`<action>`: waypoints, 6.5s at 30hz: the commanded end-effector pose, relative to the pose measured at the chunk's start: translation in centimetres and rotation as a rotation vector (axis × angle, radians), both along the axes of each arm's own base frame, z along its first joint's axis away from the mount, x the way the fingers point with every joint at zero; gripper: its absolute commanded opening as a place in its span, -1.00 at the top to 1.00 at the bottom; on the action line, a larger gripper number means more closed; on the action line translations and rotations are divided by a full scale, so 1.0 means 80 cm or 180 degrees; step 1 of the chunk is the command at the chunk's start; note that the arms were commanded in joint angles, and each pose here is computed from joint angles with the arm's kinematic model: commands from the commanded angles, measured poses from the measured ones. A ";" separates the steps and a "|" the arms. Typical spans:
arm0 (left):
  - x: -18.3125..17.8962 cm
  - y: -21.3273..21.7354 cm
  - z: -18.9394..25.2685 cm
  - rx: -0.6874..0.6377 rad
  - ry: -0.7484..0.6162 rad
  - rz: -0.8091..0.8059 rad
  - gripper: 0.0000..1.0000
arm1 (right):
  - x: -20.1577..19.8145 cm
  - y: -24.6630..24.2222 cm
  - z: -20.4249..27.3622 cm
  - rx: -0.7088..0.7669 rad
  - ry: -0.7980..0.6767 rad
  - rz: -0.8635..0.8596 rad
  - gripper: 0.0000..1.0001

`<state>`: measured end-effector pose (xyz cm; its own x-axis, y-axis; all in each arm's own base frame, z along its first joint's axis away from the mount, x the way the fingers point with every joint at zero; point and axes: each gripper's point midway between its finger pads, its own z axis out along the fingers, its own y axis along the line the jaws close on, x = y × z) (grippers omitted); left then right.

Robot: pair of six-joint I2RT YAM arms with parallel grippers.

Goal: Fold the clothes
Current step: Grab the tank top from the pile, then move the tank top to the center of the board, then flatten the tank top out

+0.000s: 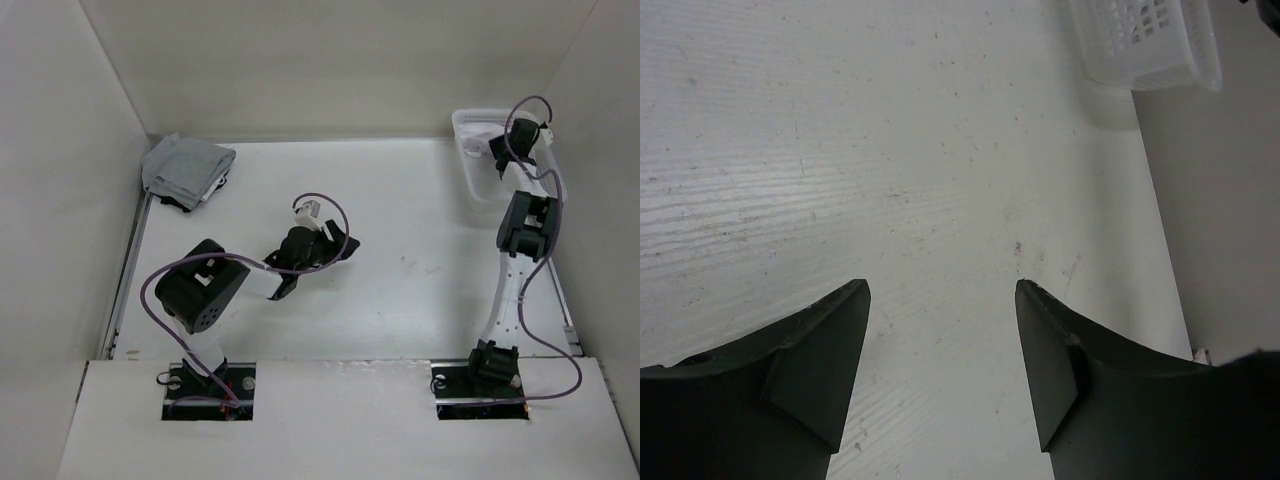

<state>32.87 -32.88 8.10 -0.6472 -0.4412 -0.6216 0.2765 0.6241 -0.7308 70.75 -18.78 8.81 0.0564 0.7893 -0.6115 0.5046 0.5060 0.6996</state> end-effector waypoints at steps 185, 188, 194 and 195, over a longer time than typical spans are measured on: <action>0.098 0.285 0.473 0.0074 -0.1893 0.2453 0.92 | -0.364 0.410 0.538 -0.1309 -0.1768 0.2105 1.00; 0.149 0.301 0.449 0.0078 -0.1636 0.2460 0.93 | -0.309 0.413 0.513 -0.1264 -0.1604 0.2140 1.00; 0.186 0.327 0.517 0.0042 -0.1819 0.2499 0.93 | -0.272 0.418 0.557 -0.1242 -0.1758 0.2134 1.00; 0.181 0.333 0.537 0.0003 -0.1896 0.2500 0.93 | -0.276 0.417 0.577 -0.1253 -0.1845 0.2114 1.00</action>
<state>50.76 -7.18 36.01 0.0166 -0.5412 -0.8407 -0.1133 0.8344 -0.5394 52.70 15.12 39.63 -0.2240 0.4297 -0.8748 -0.1573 0.8698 0.4676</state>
